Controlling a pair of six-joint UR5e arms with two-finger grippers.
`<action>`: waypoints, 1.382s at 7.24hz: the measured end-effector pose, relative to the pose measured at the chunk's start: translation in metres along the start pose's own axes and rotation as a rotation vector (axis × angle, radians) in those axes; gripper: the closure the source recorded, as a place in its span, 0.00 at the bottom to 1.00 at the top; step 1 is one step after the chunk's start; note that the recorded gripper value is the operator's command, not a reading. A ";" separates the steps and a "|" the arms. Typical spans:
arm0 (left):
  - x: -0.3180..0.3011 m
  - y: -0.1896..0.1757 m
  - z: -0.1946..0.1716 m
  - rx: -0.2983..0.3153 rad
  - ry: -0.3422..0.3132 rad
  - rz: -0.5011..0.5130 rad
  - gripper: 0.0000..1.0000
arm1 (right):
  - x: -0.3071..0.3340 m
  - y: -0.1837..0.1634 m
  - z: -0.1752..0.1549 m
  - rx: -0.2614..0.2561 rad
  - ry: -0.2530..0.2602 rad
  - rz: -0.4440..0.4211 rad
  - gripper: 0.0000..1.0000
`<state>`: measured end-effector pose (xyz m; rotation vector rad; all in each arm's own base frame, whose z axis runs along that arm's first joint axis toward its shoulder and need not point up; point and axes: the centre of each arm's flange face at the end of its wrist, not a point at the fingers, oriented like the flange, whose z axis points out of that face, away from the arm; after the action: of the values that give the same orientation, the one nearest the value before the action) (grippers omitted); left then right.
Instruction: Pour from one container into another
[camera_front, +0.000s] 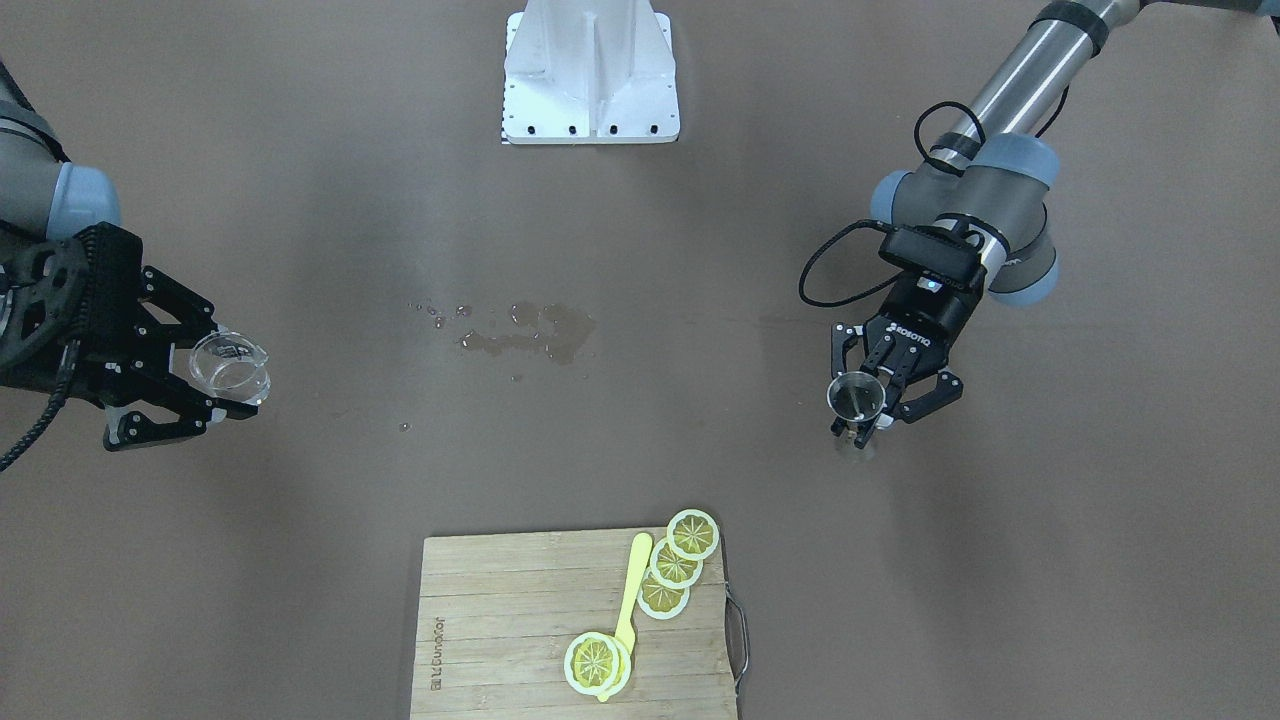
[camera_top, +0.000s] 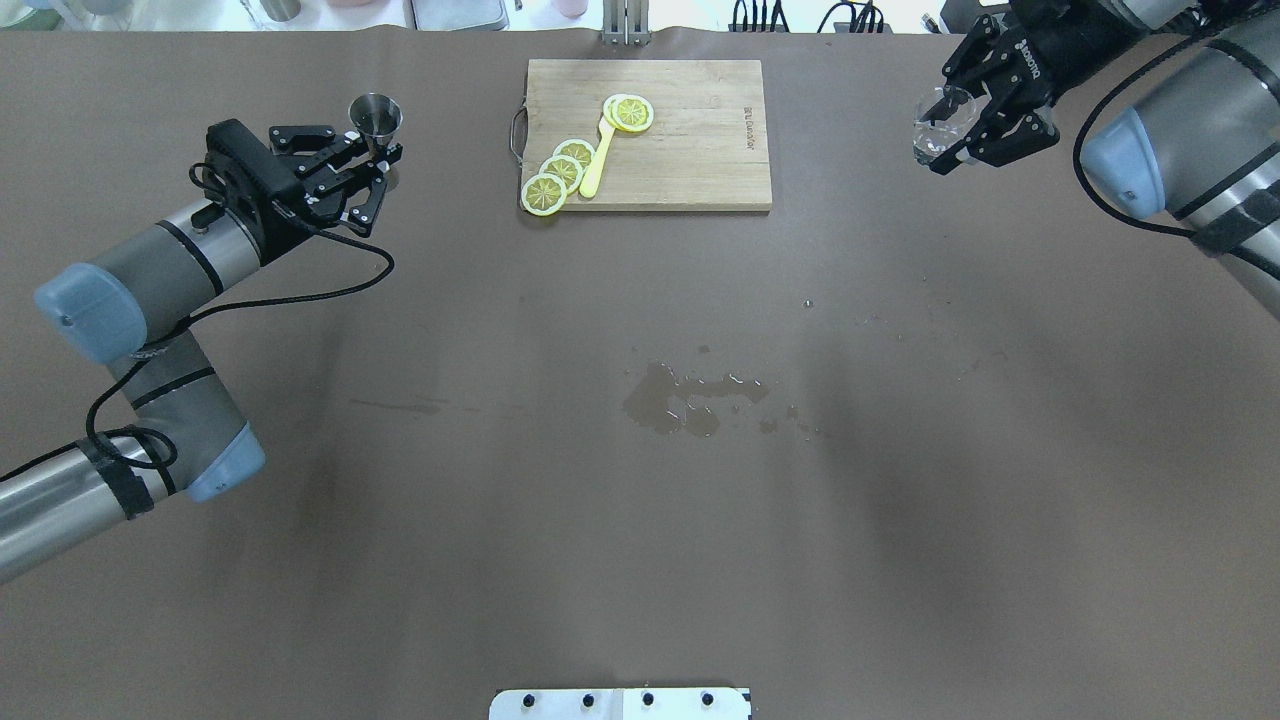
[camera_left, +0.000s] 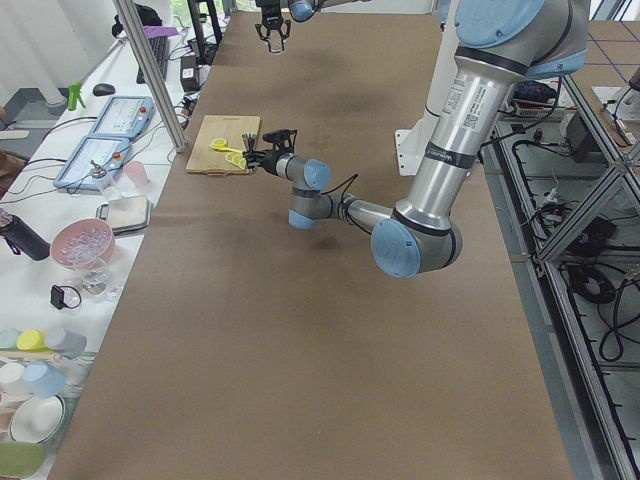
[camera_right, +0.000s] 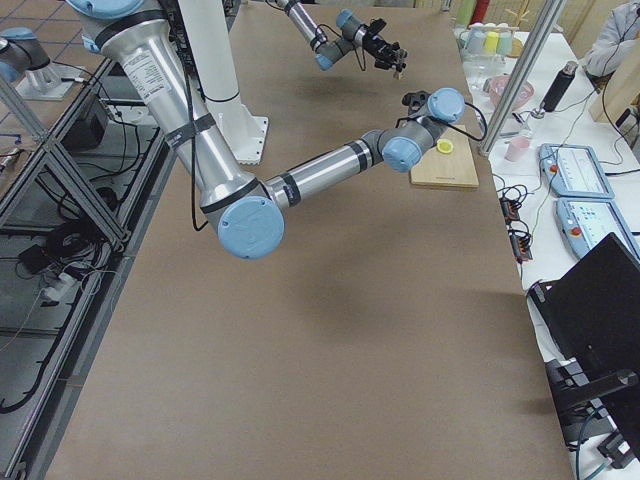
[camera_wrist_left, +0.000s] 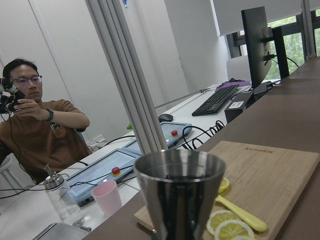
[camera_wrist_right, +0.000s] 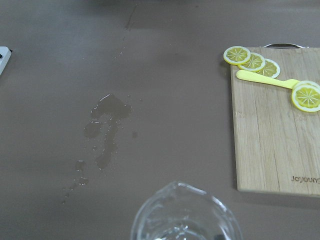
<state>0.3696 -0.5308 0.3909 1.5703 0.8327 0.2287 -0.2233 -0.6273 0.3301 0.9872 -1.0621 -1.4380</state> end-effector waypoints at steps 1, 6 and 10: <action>-0.010 0.004 -0.006 -0.006 -0.014 -0.024 1.00 | -0.005 0.027 0.006 0.007 0.002 -0.016 1.00; -0.033 0.001 -0.013 0.007 -0.068 -0.071 1.00 | -0.033 0.130 0.027 0.024 0.024 -0.036 1.00; -0.026 0.012 -0.015 0.023 -0.177 -0.208 1.00 | -0.056 0.162 0.061 0.083 0.129 0.094 1.00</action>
<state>0.3460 -0.5346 0.4135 1.4889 0.8539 -0.0693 -0.2329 -0.5748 0.5038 1.0608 -1.0665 -1.2458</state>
